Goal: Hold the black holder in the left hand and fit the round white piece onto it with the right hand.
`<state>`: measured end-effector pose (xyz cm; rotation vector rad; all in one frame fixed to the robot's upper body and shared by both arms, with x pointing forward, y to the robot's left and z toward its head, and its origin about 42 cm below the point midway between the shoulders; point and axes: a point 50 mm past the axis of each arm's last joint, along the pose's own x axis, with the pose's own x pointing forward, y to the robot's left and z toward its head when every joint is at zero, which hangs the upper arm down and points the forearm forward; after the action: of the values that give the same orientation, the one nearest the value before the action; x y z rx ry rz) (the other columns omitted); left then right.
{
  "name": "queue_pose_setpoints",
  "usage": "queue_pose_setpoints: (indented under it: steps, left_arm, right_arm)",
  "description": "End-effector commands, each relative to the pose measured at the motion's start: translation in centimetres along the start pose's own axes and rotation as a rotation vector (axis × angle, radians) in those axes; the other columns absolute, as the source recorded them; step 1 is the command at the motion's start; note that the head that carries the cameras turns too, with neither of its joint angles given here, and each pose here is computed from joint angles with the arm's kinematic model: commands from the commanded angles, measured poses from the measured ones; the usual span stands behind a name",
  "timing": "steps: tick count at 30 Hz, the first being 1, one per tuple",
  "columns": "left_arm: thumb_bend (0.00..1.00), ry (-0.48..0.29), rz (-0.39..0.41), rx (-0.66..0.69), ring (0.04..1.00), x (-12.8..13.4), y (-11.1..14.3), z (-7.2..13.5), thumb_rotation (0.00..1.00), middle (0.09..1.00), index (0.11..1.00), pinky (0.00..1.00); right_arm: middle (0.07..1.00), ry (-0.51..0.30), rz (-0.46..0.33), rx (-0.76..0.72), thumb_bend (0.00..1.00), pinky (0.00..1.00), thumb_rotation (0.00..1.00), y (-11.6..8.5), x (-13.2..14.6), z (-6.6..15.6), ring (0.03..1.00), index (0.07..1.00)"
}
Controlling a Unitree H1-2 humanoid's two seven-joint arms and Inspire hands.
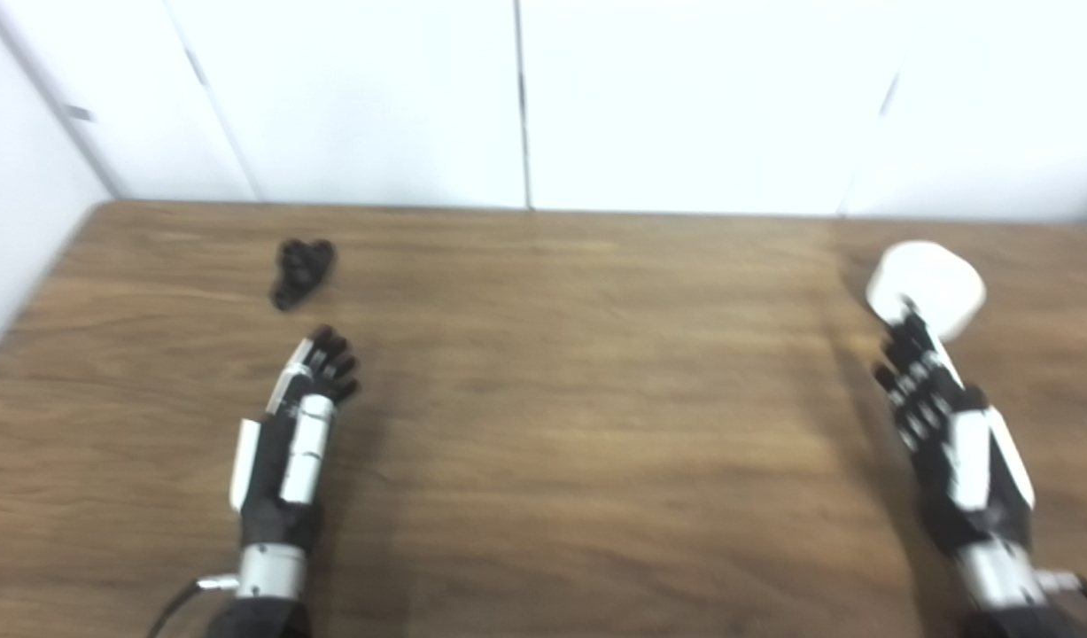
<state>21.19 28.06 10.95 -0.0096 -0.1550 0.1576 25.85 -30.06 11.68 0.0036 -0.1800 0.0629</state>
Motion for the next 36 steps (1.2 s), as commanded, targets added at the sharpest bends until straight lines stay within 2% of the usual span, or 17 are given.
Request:
queue_pose_setpoints:
  steps: [1,11,18,26,32,36]
  left_arm:
    - [0.53,0.038,0.016,-0.012,0.891,-2.0,-0.9,-1.2,0.76,0.908,0.913,0.87]
    - [0.52,0.036,0.01,0.009,0.901,-2.3,-1.8,-2.2,0.8,0.914,0.928,0.89]
    - [0.55,0.023,-0.002,0.024,0.903,-2.2,-1.9,-2.9,0.8,0.915,0.931,0.9]
    - [0.57,0.028,0.005,0.03,0.911,-2.6,-1.9,-2.5,0.79,0.917,0.935,0.89]
    - [0.54,0.031,0.035,-0.001,0.919,-3.5,-1.3,-1.7,0.68,0.918,0.932,0.9]
    - [0.55,0.023,0.046,-0.017,0.89,-3.4,-1.2,-0.5,0.52,0.904,0.918,0.86]
  right_arm:
    - [0.982,0.084,-0.023,0.027,0.66,0.99,1.0,-0.8,-2.3,-2.9,1.0,0.973]
    - [0.997,0.099,-0.017,0.043,0.66,0.99,1.0,-1.9,-2.4,-4.0,1.0,0.985]
    - [0.99,0.103,-0.027,0.038,0.67,1.0,1.0,-1.9,-2.3,-4.3,1.0,0.98]
    - [0.992,0.104,-0.031,0.037,0.67,0.98,1.0,-1.8,-2.8,-4.2,1.0,0.983]
    - [0.991,0.105,-0.03,0.054,0.65,0.99,1.0,-1.8,-3.7,-3.6,1.0,0.979]
    - [0.989,0.102,-0.037,0.053,0.64,0.99,1.0,-1.9,-4.2,-3.2,1.0,0.979]
